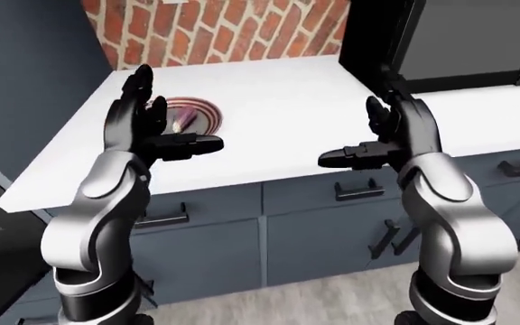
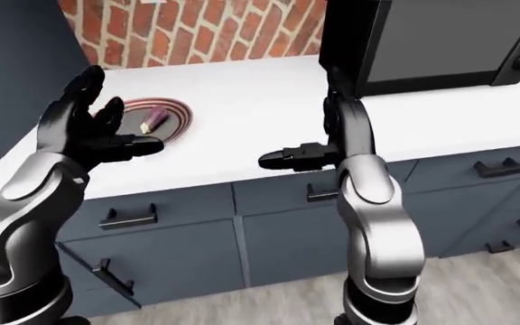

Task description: Place the eggplant on the rack of the oven.

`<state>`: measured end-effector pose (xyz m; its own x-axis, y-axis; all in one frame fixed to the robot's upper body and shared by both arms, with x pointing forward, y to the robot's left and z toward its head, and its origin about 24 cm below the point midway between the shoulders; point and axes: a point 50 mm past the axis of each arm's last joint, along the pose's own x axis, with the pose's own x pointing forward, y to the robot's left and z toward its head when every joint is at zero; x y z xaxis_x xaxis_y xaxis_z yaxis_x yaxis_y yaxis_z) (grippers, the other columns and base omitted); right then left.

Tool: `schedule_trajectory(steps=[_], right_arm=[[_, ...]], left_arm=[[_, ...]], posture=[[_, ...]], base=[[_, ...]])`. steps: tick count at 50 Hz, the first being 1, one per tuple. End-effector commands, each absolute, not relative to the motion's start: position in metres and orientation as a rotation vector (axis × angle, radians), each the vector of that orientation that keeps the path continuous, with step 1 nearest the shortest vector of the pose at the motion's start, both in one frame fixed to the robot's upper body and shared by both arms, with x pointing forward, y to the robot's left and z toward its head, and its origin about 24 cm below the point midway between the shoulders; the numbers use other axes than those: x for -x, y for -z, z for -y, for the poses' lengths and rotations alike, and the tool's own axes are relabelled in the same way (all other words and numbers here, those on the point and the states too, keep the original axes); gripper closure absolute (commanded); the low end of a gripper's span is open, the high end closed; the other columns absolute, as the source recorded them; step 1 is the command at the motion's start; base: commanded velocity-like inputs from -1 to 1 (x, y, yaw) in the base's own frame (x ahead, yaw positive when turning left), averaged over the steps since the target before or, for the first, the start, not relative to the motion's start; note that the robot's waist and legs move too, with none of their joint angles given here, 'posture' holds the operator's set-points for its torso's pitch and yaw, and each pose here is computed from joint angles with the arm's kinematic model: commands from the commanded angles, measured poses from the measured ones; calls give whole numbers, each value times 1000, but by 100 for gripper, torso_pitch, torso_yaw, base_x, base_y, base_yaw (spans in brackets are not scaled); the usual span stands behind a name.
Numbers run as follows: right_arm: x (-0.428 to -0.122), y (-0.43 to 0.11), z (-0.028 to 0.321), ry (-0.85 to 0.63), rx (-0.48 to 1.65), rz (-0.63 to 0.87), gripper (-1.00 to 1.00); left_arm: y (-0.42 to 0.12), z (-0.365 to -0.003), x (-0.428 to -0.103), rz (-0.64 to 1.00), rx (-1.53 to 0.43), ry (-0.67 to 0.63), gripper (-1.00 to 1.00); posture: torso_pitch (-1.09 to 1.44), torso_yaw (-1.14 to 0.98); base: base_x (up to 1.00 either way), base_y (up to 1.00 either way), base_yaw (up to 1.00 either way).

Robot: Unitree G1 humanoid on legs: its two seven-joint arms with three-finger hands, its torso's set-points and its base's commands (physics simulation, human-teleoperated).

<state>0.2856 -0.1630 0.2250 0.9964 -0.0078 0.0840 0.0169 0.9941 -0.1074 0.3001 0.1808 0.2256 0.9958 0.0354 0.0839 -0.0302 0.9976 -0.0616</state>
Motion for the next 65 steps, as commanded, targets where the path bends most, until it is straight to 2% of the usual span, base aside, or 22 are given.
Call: schedule_trajectory(steps=[1,57,65], right_arm=[[-283,-238,160,-1,109,152,-100],[-282,-243,161,5,112,170,-100],[-299,-261,162,5,102,189,-100]], left_arm=[[-241,-184,-297,165,57,-48,-100],[-241,-180,-297,165,52,-32,-100],[-243,-178,-296,174,47,-28,-100]], posture=[[0,0],[0,0],[0,0]], base=[[17,23,0],[3,30,0],[0,0,0]])
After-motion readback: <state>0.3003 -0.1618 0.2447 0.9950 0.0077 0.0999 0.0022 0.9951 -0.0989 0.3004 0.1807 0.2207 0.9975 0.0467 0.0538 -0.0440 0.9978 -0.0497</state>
